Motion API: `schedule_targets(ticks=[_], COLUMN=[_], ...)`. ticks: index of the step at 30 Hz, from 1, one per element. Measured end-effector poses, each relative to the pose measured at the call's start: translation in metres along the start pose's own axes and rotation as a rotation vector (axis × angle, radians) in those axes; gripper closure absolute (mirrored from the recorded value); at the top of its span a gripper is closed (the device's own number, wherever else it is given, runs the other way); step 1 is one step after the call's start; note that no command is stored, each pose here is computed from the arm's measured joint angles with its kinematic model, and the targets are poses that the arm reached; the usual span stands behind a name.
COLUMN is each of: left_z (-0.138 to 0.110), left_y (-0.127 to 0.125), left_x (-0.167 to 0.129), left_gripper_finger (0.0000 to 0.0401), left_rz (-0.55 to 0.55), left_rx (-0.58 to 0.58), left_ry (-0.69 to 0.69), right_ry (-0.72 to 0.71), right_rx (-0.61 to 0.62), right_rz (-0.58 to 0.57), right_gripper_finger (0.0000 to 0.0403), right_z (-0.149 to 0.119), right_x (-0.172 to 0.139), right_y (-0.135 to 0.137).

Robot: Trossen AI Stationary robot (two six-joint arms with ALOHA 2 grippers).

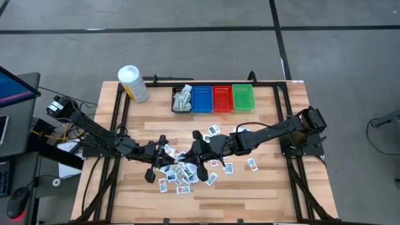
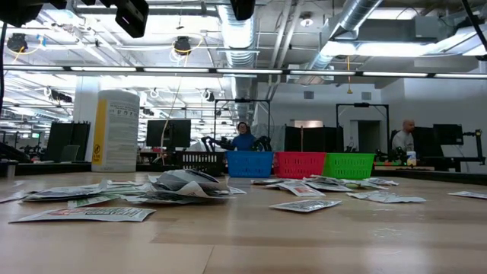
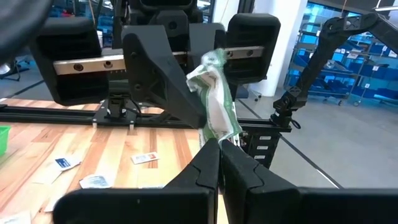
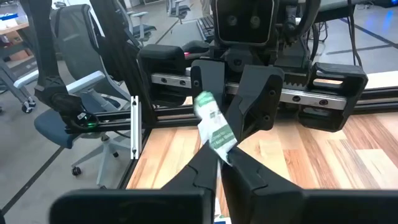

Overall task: Pick & Place First Aid Supplies
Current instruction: Put the green bandage pack in the black bin

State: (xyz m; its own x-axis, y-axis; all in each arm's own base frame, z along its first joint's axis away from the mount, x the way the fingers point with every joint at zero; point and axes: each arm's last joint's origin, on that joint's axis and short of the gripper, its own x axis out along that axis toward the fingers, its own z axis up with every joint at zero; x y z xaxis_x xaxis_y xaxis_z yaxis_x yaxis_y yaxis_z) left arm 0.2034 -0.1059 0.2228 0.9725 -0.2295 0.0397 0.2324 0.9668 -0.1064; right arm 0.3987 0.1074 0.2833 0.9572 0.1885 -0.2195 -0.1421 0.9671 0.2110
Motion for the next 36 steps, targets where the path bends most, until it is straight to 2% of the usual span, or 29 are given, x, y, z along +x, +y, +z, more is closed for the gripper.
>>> schedule_targets(ticks=[16, 36], left_z=[-0.0007, -0.0011], left_y=[0.0000, 0.0001], left_x=[0.0001, 0.0002], left_gripper_finger=[0.0395, 0.0395], left_rz=[0.001, 0.002], left_rx=[0.002, -0.015], left_ry=[0.007, 0.011], right_ry=[-0.001, -0.002], right_rx=[0.000, -0.055], right_rz=[0.007, -0.031], right_gripper_finger=[0.0270, 0.0253], right_z=[-0.0003, 0.0013], right_x=[-0.0003, 0.0003], right_y=[0.0026, -0.0071])
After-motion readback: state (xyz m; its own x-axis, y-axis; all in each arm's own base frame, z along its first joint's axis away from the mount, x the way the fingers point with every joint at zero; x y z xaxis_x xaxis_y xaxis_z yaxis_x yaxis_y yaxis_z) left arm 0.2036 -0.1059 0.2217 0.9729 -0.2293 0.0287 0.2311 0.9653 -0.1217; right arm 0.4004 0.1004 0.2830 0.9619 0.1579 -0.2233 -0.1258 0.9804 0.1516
